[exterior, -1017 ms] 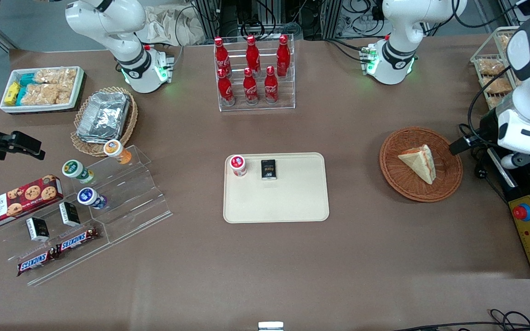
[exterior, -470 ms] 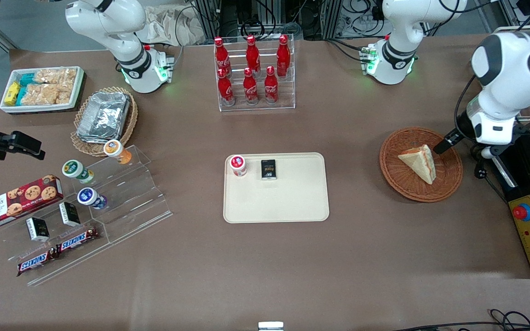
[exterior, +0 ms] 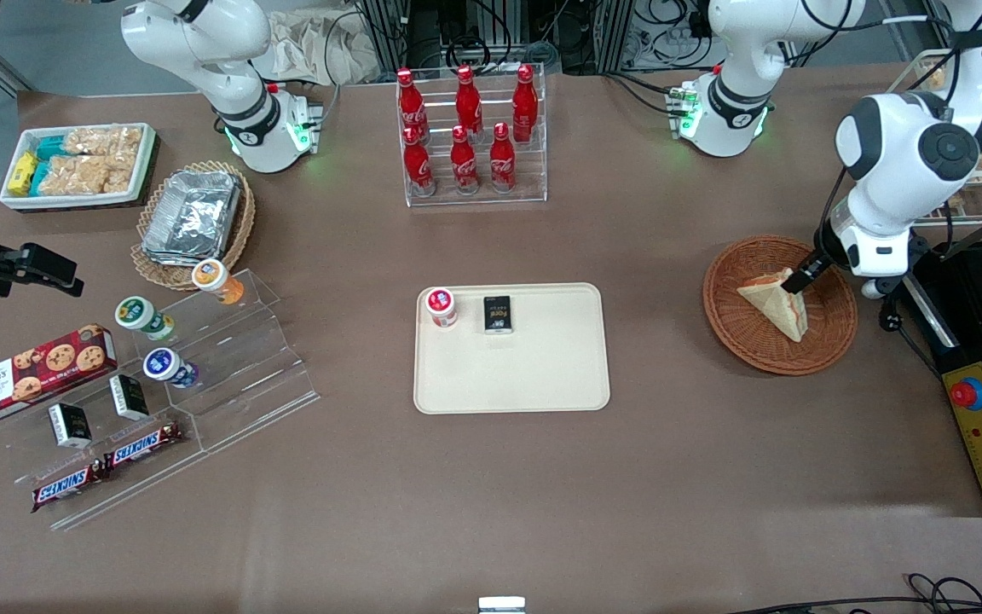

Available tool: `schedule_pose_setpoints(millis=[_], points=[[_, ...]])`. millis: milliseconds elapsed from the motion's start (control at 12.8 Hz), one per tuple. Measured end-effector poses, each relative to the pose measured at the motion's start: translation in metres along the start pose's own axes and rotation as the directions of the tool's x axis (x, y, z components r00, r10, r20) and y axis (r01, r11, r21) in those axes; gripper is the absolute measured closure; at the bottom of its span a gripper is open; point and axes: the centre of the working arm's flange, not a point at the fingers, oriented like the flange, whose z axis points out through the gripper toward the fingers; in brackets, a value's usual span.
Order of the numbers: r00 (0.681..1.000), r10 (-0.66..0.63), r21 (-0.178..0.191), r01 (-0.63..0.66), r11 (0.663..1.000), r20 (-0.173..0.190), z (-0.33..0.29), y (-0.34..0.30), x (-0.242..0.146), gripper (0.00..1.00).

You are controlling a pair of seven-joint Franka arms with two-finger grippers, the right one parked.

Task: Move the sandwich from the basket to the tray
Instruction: 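Lower the left gripper onto the sandwich and close on it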

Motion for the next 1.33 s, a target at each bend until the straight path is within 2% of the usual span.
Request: schedule_pose_setpoints(millis=[391, 1017, 1096, 1330], points=[[0.999, -0.052, 0.008, 0.052, 0.999, -0.002, 0.034, 0.002, 0.003, 0.0], [0.998, -0.058, 0.016, 0.058, 0.998, -0.001, 0.076, -0.004, -0.003, 0.0], [0.998, -0.06, 0.018, 0.06, 0.998, 0.001, 0.08, -0.004, -0.003, 0.09], [0.998, -0.065, 0.012, 0.065, 0.998, -0.003, 0.083, -0.003, -0.002, 0.46]])
